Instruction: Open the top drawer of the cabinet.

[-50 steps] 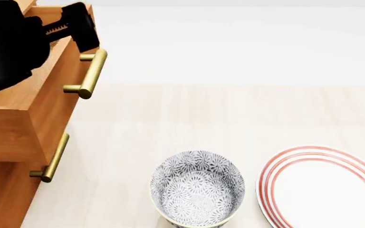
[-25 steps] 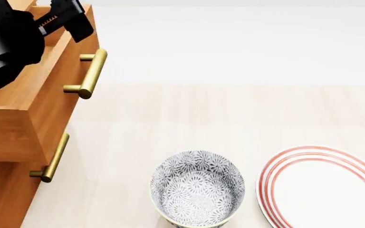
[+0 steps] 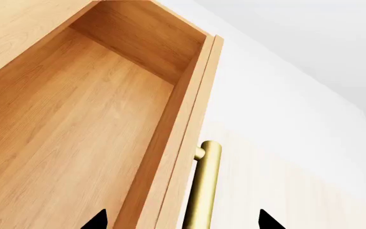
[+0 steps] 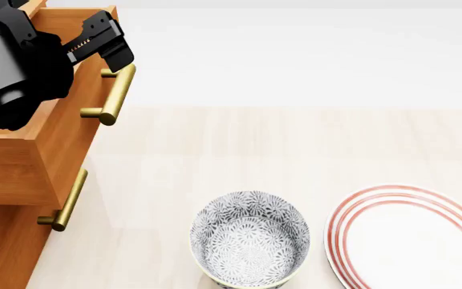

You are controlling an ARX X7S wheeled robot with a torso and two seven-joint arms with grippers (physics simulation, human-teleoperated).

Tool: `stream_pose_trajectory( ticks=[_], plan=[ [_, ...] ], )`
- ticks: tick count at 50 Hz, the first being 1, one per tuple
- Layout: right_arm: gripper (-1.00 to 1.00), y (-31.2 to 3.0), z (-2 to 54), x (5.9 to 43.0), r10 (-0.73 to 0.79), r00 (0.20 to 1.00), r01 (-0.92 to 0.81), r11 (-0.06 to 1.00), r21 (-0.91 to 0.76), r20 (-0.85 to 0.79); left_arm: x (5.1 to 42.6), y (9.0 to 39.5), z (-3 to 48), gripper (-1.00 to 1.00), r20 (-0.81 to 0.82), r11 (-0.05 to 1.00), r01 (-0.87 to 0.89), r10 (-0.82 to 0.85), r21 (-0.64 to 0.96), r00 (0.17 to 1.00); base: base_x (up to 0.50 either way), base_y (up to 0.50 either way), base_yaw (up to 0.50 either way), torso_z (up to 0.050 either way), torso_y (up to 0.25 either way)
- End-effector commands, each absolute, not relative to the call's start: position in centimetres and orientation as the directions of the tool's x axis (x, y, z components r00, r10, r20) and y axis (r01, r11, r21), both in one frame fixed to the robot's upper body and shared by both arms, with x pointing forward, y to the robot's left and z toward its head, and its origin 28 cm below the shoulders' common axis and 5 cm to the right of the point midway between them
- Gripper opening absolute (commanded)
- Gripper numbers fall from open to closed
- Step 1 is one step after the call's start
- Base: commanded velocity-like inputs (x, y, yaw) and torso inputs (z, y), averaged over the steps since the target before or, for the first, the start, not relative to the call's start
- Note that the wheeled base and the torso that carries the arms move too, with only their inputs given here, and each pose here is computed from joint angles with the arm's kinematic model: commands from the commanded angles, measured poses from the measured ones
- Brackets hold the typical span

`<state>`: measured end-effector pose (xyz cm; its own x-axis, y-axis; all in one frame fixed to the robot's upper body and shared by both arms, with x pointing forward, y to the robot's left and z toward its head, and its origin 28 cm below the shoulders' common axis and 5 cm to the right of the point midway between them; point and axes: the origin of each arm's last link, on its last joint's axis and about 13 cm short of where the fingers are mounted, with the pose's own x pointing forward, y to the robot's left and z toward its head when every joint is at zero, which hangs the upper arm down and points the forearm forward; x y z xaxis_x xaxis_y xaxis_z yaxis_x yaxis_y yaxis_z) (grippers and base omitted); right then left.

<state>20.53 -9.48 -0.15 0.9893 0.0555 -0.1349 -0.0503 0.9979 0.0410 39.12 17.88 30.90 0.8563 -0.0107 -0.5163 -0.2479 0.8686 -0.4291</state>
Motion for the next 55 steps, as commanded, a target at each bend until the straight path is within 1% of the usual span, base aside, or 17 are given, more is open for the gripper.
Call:
stream_pose_trajectory(
  ticks=[1, 11, 16, 28, 55],
  plan=[
    [1.00, -9.4, 0.1, 20.8, 0.055, 0.992, -0.049, 0.998, 0.050, -0.116, 38.9, 16.7, 30.7, 1.00, -0.513, 0.869, -0.190, -0.083, -0.457, 0.854, 0.00, 0.00, 0.00, 0.000, 0.000],
    [1.00, -9.4, 0.1, 20.9, 0.055, 0.992, -0.049, 0.998, 0.050, -0.117, 38.5, 16.0, 30.7, 1.00, -0.516, 0.873, -0.140, -0.141, -0.467, 0.845, 0.00, 0.00, 0.00, 0.000, 0.000],
    [1.00, -9.4, 0.1, 20.8, 0.057, 0.992, -0.052, 0.997, 0.050, -0.116, 38.1, 15.3, 30.8, 1.00, -0.496, 0.884, -0.081, -0.180, -0.460, 0.850, 0.00, 0.00, 0.00, 0.000, 0.000],
    [1.00, -9.5, 0.0, 20.7, 0.061, 0.991, -0.055, 0.997, 0.049, -0.119, 37.5, 13.9, 30.6, 1.00, -0.486, 0.894, -0.007, -0.237, -0.449, 0.841, 0.00, 0.00, 0.00, 0.000, 0.000],
    [1.00, -9.7, -0.1, 20.5, 0.062, 0.990, -0.056, 0.997, 0.055, -0.124, 36.6, 10.8, 30.8, 1.00, -0.492, 0.890, 0.083, -0.323, -0.449, 0.808, 0.00, 0.00, 0.00, 0.000, 0.000]
  ],
)
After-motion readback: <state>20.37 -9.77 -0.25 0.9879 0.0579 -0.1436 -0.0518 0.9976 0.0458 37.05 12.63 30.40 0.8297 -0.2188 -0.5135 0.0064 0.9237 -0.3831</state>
